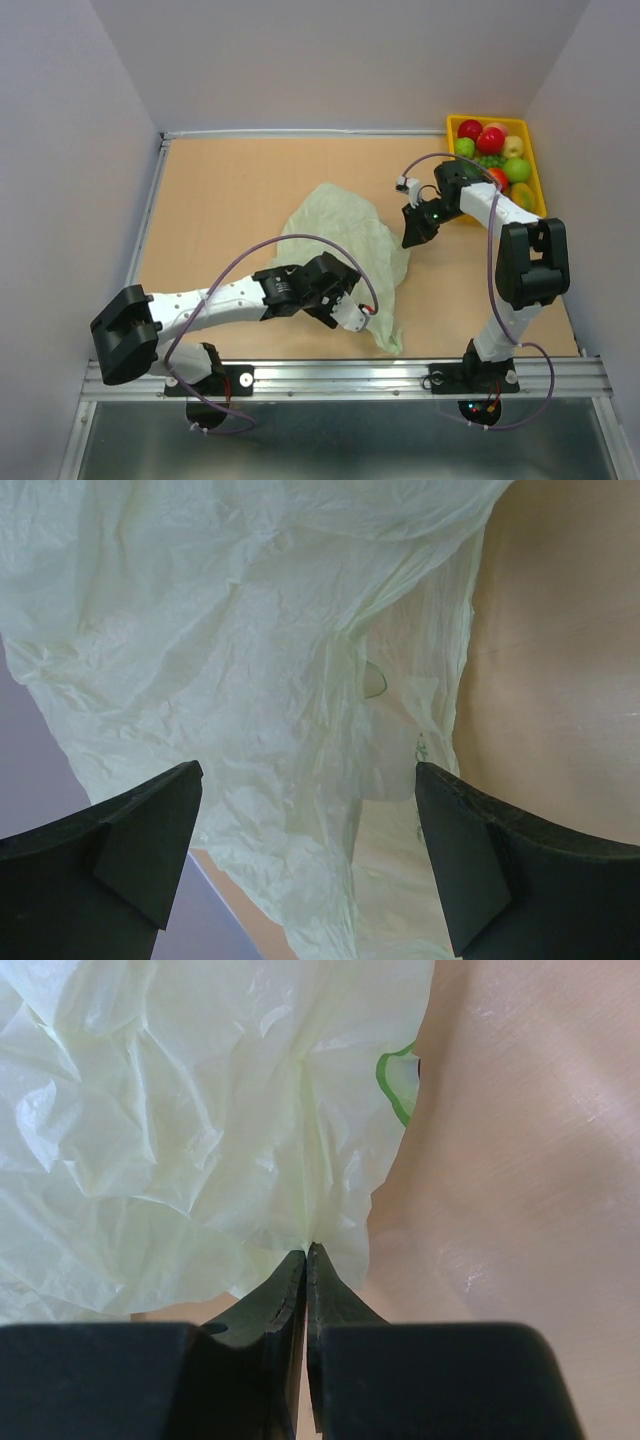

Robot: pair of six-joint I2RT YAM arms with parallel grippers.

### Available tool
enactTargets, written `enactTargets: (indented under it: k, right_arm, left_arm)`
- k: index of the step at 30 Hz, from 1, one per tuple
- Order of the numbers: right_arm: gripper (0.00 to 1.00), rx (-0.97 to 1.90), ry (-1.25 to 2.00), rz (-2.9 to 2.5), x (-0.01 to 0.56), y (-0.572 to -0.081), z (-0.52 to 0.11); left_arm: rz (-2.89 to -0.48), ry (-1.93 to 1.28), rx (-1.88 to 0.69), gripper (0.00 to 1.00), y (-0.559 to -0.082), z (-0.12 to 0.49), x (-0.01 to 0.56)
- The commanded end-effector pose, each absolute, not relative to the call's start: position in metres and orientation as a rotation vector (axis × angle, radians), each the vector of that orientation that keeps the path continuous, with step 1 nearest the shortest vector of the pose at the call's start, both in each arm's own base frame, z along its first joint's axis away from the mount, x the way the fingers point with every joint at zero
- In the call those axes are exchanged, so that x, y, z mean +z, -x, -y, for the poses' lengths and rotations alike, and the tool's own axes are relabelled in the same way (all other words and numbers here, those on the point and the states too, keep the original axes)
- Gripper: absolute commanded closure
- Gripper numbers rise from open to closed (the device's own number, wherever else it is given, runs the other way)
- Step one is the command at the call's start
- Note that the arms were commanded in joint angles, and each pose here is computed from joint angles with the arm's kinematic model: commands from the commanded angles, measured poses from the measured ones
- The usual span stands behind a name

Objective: Place the fake fruits into the plastic bag and tie a complex knot

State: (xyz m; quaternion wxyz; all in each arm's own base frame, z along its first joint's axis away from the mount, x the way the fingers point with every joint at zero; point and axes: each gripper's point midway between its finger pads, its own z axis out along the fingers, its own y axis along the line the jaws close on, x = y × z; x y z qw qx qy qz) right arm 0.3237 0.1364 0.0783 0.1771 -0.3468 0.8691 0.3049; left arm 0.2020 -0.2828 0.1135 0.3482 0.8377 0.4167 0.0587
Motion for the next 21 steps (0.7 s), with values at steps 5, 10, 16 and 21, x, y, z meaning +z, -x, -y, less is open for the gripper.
enactTargets:
  k: [5, 10, 16, 21]
  right_arm:
    - [0.91, 0.844, 1.056, -2.369, 0.09, -0.333, -0.146]
    - [0.87, 0.833, 1.074, -2.358, 0.092, -0.335, -0.148]
    - [0.33, 0.82, 1.025, -2.313, 0.112, -0.356, -0.154]
    - [0.18, 0.66, 0.918, -2.262, 0.151, -0.394, -0.147]
  left_arm:
    - [-1.073, -2.071, 0.236, 0.03, -0.229, 0.3, 0.118]
    - [-1.171, -2.019, 0.23, 0.43, -0.252, 0.31, 0.123]
    - [-1.42, -1.892, 0.089, 1.0, -0.255, 0.321, 0.141]
    - [-1.8, -1.695, -0.056, 1.0, -0.246, 0.318, 0.139]
